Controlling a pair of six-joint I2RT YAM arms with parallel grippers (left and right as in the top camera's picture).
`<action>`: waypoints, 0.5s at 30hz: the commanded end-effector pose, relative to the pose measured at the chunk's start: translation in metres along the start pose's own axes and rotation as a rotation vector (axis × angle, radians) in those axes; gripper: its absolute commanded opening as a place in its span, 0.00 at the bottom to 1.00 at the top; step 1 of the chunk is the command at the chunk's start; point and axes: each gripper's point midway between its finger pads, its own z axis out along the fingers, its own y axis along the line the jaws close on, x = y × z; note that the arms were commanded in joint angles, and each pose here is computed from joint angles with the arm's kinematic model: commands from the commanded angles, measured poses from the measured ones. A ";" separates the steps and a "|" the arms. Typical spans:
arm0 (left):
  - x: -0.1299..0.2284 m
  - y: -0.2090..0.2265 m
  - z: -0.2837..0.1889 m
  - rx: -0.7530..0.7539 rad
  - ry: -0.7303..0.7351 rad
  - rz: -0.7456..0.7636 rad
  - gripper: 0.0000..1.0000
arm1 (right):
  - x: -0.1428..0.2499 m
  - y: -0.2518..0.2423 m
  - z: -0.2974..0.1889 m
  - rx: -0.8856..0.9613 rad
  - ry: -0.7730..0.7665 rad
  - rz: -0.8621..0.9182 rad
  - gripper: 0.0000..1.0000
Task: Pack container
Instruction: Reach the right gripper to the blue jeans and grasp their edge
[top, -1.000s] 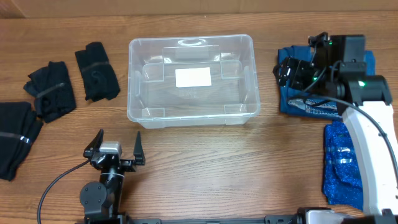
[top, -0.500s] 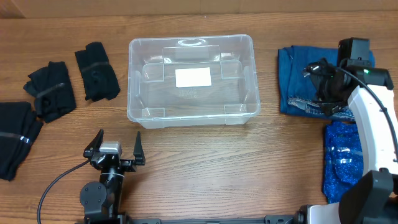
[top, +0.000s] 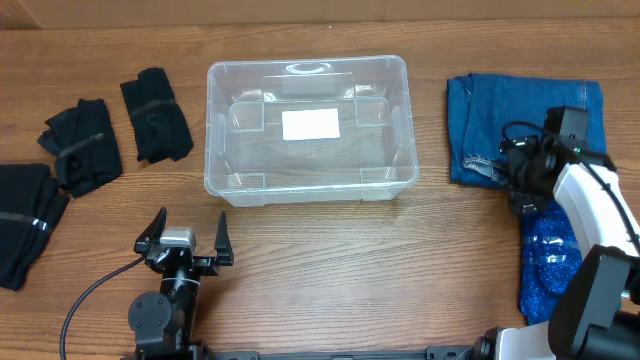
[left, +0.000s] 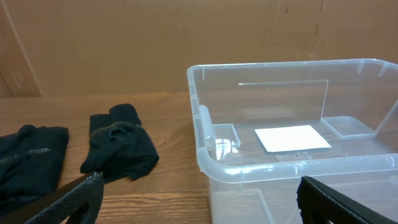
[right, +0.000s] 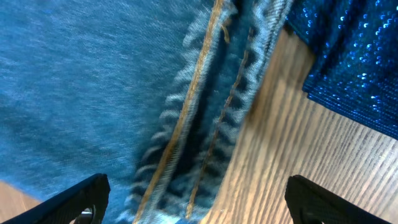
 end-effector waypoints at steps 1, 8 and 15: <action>0.000 0.003 0.000 -0.014 -0.005 0.020 1.00 | -0.001 -0.008 0.014 -0.015 -0.019 0.015 0.92; 0.000 0.003 0.000 -0.014 -0.005 0.020 1.00 | -0.010 -0.002 0.023 -0.080 -0.080 -0.020 0.87; 0.000 0.003 0.000 -0.014 -0.005 0.020 1.00 | -0.012 -0.003 0.043 -0.064 -0.085 -0.060 0.81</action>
